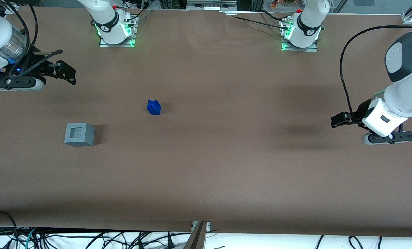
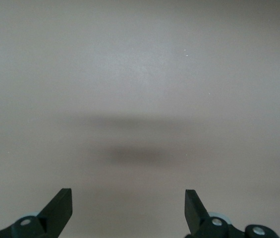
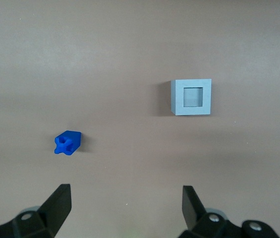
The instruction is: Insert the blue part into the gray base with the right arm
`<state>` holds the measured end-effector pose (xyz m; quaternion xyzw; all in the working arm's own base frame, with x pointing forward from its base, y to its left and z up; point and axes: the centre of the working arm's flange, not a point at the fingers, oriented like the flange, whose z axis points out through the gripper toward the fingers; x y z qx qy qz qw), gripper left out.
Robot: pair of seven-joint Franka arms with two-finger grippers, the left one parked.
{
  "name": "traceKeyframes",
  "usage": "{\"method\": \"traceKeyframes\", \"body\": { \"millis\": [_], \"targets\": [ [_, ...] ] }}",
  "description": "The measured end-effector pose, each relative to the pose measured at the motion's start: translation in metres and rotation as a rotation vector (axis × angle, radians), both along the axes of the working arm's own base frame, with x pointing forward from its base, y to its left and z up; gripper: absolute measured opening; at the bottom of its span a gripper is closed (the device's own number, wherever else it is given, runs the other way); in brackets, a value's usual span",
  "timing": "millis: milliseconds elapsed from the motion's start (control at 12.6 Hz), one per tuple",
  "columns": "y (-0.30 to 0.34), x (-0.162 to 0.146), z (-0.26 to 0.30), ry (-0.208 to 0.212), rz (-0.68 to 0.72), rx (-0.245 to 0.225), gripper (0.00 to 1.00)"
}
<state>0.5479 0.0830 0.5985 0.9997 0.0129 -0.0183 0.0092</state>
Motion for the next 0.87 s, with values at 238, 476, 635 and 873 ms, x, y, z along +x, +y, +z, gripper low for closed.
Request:
{"method": "traceKeyframes", "body": {
  "millis": [238, 476, 635, 873],
  "targets": [
    [-0.0001, 0.0001, 0.0, 0.0, 0.022, 0.0, 0.99],
    [-0.0001, 0.0001, 0.0, 0.0, 0.026, 0.0, 0.99],
    [-0.0001, 0.0, 0.0, 0.0, 0.031, 0.0, 0.99],
    [0.001, -0.0001, 0.0, 0.001, 0.067, 0.002, 0.99]
  ]
}}
